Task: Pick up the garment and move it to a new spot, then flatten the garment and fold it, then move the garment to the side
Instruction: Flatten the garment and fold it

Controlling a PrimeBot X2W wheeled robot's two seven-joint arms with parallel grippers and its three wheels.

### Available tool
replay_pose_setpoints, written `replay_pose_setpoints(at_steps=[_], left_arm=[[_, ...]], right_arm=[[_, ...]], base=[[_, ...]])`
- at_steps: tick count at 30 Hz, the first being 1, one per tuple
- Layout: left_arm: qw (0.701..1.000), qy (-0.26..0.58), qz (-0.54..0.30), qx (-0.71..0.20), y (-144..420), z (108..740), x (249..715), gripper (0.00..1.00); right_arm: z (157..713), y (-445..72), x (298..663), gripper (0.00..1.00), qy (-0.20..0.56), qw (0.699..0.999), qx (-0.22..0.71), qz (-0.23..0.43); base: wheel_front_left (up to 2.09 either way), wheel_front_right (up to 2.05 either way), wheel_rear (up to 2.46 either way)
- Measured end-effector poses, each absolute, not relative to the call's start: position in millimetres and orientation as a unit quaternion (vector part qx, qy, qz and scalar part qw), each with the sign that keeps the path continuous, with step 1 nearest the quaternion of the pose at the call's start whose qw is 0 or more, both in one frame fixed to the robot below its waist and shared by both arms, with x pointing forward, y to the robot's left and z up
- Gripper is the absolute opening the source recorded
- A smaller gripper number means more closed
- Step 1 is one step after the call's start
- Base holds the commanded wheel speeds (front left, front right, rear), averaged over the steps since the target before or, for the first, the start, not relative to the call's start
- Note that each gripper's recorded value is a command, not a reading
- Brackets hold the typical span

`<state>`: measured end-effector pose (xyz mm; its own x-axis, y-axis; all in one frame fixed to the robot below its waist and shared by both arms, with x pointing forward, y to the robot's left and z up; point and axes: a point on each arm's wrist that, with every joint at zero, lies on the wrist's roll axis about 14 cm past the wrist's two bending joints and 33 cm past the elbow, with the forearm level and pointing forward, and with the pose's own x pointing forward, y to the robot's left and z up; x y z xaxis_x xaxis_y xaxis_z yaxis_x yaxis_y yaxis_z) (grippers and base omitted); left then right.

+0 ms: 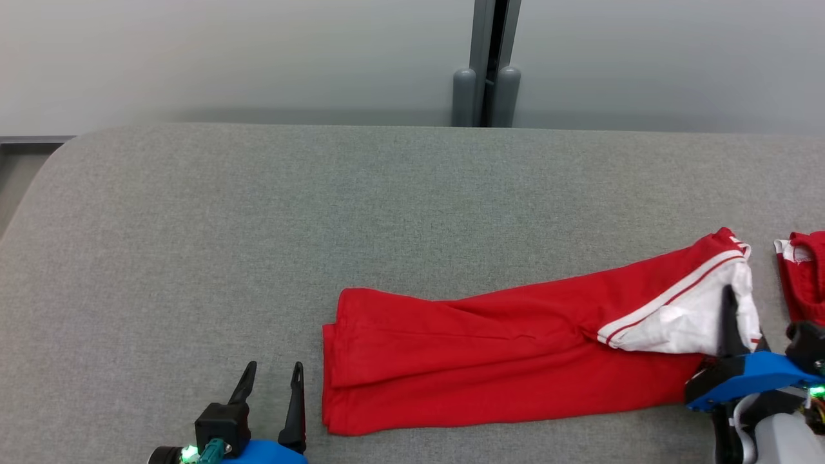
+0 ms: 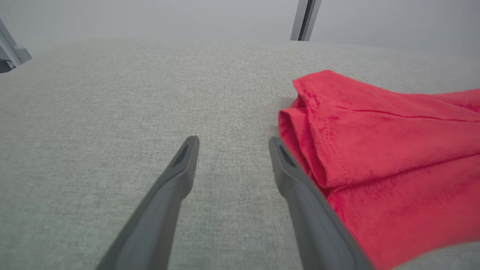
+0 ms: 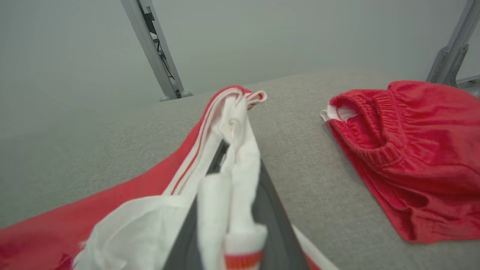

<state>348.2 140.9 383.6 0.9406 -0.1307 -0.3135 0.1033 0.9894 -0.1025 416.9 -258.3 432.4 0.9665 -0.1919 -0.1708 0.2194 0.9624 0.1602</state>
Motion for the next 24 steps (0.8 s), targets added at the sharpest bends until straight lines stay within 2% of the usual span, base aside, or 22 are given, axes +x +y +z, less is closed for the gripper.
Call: replay_pose_setpoints(at_steps=[5, 9, 19, 24], left_arm=[[0.983, 0.165, -0.065, -0.047, 136, 383, 346, 1.0], [0.983, 0.166, -0.055, -0.048, 143, 382, 340, 1.0], [0.985, 0.164, -0.006, -0.054, 171, 384, 318, 1.0], [0.984, 0.171, 0.013, -0.056, 181, 380, 308, 1.0]], right_arm=[[447, -216, 419, 0.0, 0.048, 0.989, 0.129, -0.048], [460, -152, 424, 0.0, 0.039, 0.983, 0.178, 0.039], [470, 3, 405, 0.0, 0.079, 0.935, 0.231, 0.256], [470, 46, 397, 0.0, 0.099, 0.914, 0.228, 0.319]], base=[[0.0, 0.0, 0.0], [0.0, 0.0, 0.0], [0.0, 0.0, 0.0], [0.0, 0.0, 0.0]])
